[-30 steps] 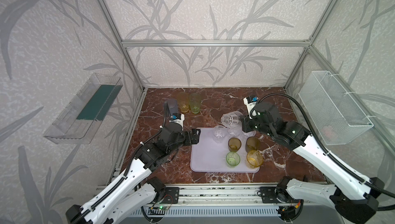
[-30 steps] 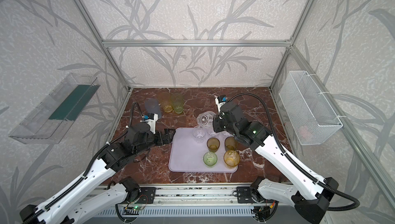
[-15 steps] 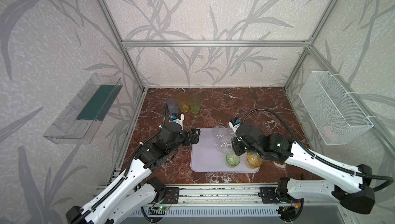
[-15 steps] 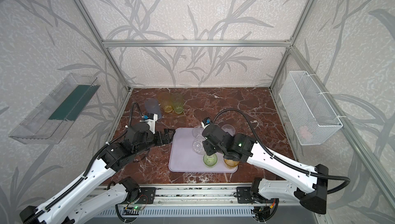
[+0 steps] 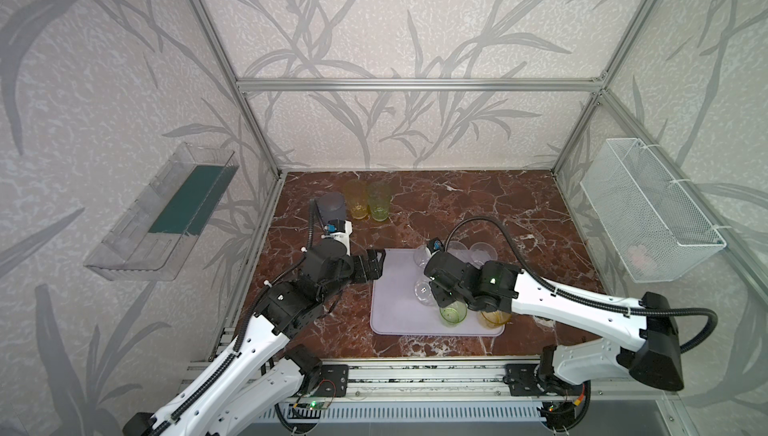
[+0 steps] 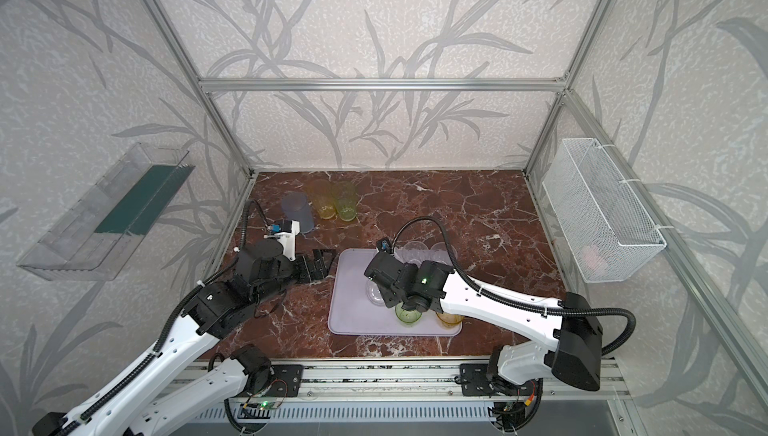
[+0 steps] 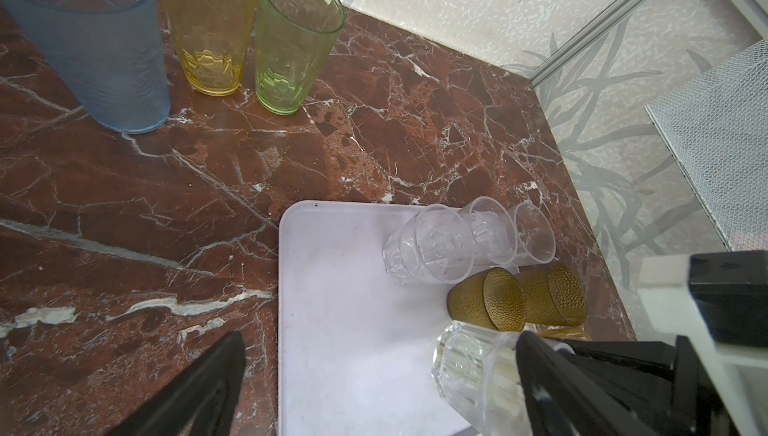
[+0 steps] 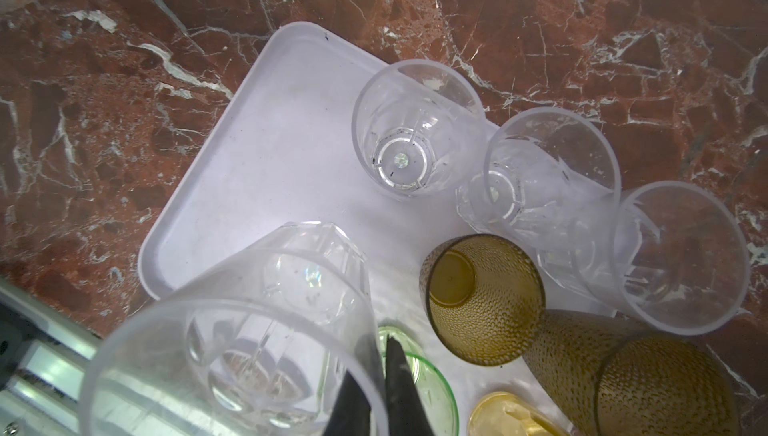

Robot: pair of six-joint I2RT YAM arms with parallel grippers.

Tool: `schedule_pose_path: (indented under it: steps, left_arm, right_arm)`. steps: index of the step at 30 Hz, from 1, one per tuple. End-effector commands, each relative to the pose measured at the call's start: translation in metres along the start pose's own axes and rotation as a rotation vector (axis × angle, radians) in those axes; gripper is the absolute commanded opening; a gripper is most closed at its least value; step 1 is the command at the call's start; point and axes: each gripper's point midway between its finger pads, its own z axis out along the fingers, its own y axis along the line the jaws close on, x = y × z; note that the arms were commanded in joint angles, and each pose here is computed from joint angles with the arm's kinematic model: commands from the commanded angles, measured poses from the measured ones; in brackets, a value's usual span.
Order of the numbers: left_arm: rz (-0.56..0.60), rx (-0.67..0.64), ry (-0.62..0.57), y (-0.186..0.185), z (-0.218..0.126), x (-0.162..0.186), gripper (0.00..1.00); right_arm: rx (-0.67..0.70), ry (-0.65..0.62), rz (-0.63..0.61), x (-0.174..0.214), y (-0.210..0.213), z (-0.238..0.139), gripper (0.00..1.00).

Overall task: Place the glasses into the tray
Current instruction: 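Lower the clear glass onto the tray near the short green glass and release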

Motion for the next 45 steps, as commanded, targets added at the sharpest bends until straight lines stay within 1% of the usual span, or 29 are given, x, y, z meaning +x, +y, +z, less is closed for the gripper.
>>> schedule_pose_path:
  steps: [1,9,17,22,26,30,33,36,41,43,45]
  left_arm:
    - [-0.008,-0.042,0.007,0.012,0.0,0.005,0.99]
    - [-0.009,-0.053,0.009,0.015,0.001,0.006,0.99]
    - [-0.012,-0.049,0.009,0.014,0.002,0.006,1.0]
    - [-0.009,-0.053,0.014,0.015,0.004,0.007,1.0]
    - [-0.006,-0.057,0.016,0.016,0.004,0.007,0.99]
    - [-0.006,-0.059,0.017,0.017,0.005,0.008,0.99]
    - [-0.006,-0.064,0.021,0.018,0.006,0.009,0.99]
    - [-0.005,-0.063,0.017,0.017,0.005,0.008,0.99]
    - [-0.002,-0.072,0.014,0.019,0.005,0.007,0.99]
    - [-0.004,-0.079,0.01,0.02,0.005,0.005,1.0]
    - [-0.005,-0.085,0.012,0.02,0.006,0.005,1.0]
  right_arm:
    - [0.04,-0.039,0.014,-0.013,0.0,0.005,0.0]
    - [0.107,0.01,0.003,-0.005,-0.002,0.031,0.0]
    - [0.186,0.034,0.022,-0.003,-0.014,0.043,0.0]
    - [0.181,0.053,0.063,-0.001,-0.02,0.052,0.0]
    - [0.184,0.06,0.068,-0.001,-0.023,0.057,0.0]
    - [0.159,0.072,0.085,-0.001,-0.02,0.062,0.07]
    - [0.131,0.083,0.086,0.001,-0.014,0.067,0.18]
    - [0.125,0.092,0.088,0.0,-0.011,0.068,0.26]
    - [0.113,0.09,0.095,-0.003,-0.01,0.063,0.35]
    - [0.104,0.073,0.101,-0.008,-0.009,0.058,0.45]
    - [0.096,0.053,0.105,-0.013,-0.01,0.051,0.61]
